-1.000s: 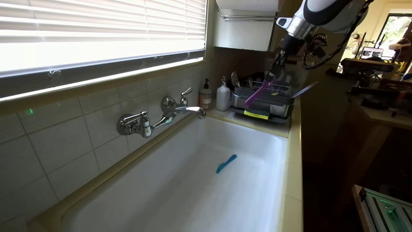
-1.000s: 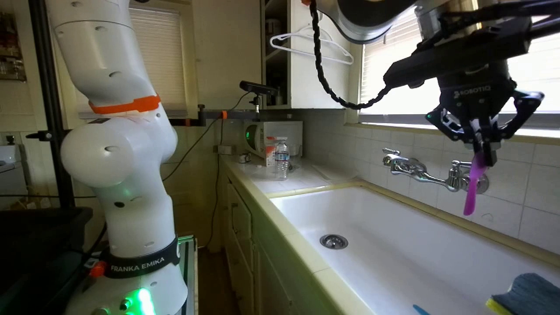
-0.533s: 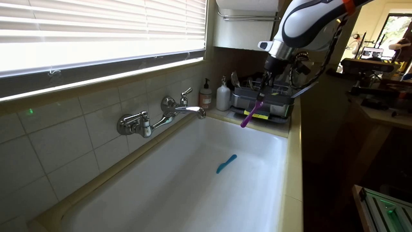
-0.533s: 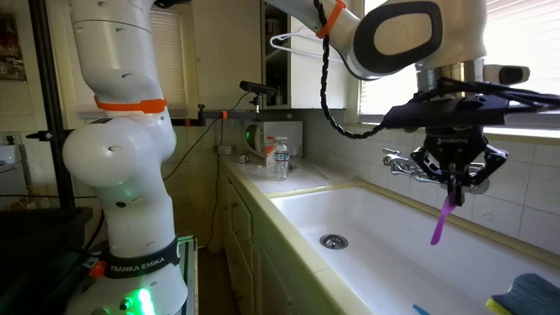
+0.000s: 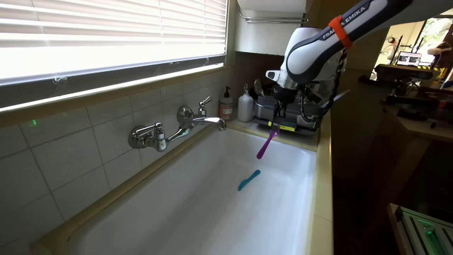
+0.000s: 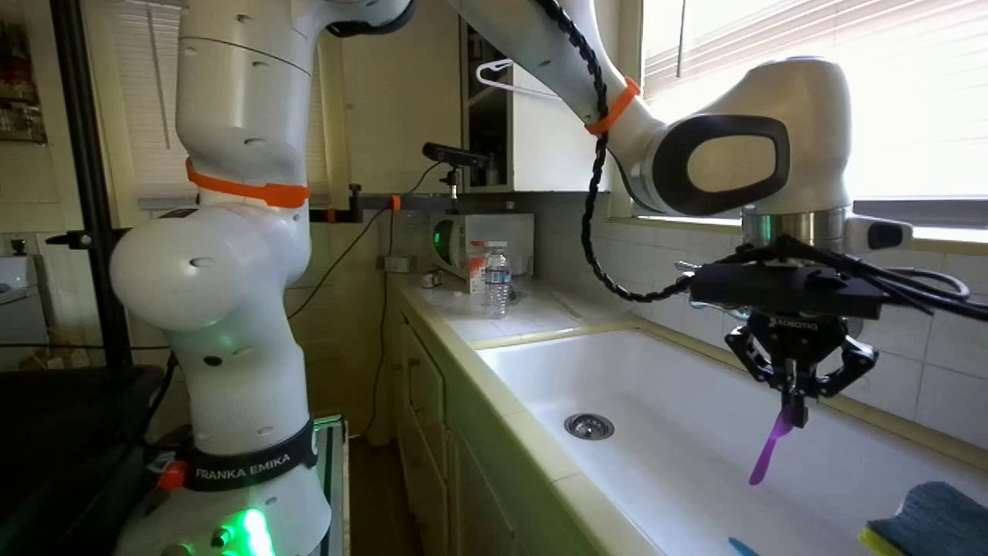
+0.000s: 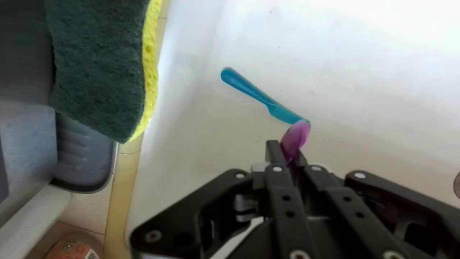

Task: Put the purple spoon into the sink

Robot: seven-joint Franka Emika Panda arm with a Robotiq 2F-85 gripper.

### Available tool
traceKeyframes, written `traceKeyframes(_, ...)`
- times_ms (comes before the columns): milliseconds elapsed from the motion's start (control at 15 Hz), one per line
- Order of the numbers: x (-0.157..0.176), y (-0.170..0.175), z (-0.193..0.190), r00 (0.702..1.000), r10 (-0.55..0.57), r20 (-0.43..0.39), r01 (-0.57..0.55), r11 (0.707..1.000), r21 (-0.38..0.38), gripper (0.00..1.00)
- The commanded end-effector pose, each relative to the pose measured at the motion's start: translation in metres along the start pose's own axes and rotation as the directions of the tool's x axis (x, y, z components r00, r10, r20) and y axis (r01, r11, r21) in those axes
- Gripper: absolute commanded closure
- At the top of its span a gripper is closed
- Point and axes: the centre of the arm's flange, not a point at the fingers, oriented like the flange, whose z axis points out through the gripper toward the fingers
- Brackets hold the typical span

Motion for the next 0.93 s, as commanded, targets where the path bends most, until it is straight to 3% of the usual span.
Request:
traceKeyframes(0,0.019,0.007,0.034,1.000,0.008,0.013,-0.008,1.000,-0.028,0.98)
traceKeyframes(867,0.036,0.026,0.089,0.985,0.167,-0.032,-0.169,0.983,-0.076,0.98)
